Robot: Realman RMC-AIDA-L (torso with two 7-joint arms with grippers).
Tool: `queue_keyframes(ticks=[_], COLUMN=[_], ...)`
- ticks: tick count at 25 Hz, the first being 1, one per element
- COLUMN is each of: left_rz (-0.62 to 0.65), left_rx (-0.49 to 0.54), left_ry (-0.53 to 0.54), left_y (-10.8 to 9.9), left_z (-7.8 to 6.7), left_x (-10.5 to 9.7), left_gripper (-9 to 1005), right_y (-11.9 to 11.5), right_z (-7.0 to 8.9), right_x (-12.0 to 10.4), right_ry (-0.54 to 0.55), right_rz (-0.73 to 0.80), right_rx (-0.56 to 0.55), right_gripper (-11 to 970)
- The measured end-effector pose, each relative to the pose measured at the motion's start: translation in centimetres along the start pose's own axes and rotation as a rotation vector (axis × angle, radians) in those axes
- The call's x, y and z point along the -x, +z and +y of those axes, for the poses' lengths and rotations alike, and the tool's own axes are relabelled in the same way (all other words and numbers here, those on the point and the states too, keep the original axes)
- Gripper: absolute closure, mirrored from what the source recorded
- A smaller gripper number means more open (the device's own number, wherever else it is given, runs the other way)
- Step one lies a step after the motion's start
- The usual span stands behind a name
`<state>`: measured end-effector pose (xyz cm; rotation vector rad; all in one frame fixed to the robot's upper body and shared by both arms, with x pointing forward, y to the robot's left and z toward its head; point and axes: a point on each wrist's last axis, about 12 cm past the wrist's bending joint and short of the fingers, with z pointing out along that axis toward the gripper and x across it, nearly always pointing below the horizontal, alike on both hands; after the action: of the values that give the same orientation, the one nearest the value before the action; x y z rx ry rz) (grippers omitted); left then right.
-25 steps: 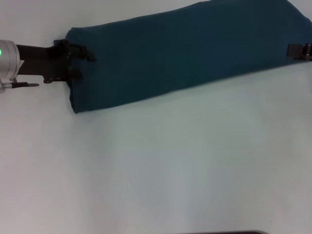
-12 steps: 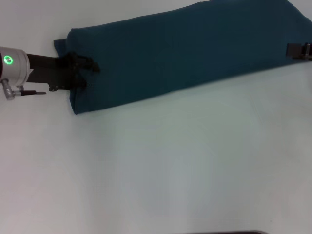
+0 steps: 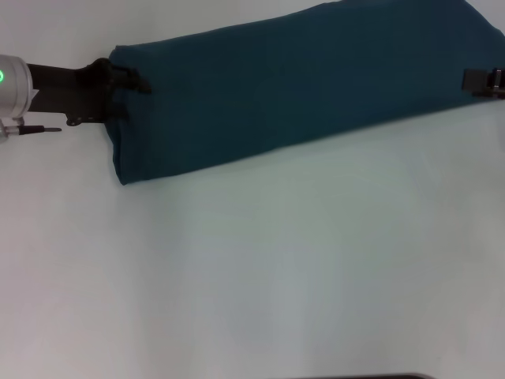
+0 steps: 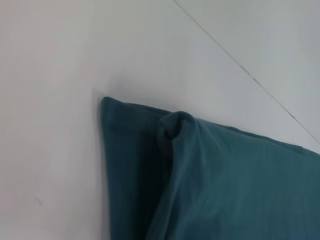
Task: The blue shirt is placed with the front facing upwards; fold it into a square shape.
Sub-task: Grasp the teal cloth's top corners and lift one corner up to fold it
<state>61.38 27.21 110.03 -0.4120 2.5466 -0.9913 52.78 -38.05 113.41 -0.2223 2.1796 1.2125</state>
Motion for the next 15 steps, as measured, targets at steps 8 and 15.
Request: queue_keyframes(ticks=[8,15], left_rz=[-0.002,0.002], left_rx=[0.034,0.047], left_ry=[0.005,0.005], left_y=[0.36,0.43], left_z=[0.46,0.88], left_x=[-0.18,-0.41], left_gripper=[414,414], right_y=[-0.06,-0.08], right_z=[0.0,-0.06], right_x=[-0.06,-0.07], right_ry=[0.005,0.006], right_rz=[-0.003,-0.004], right_rx=[0.001,-0.004], right_gripper=[58,58])
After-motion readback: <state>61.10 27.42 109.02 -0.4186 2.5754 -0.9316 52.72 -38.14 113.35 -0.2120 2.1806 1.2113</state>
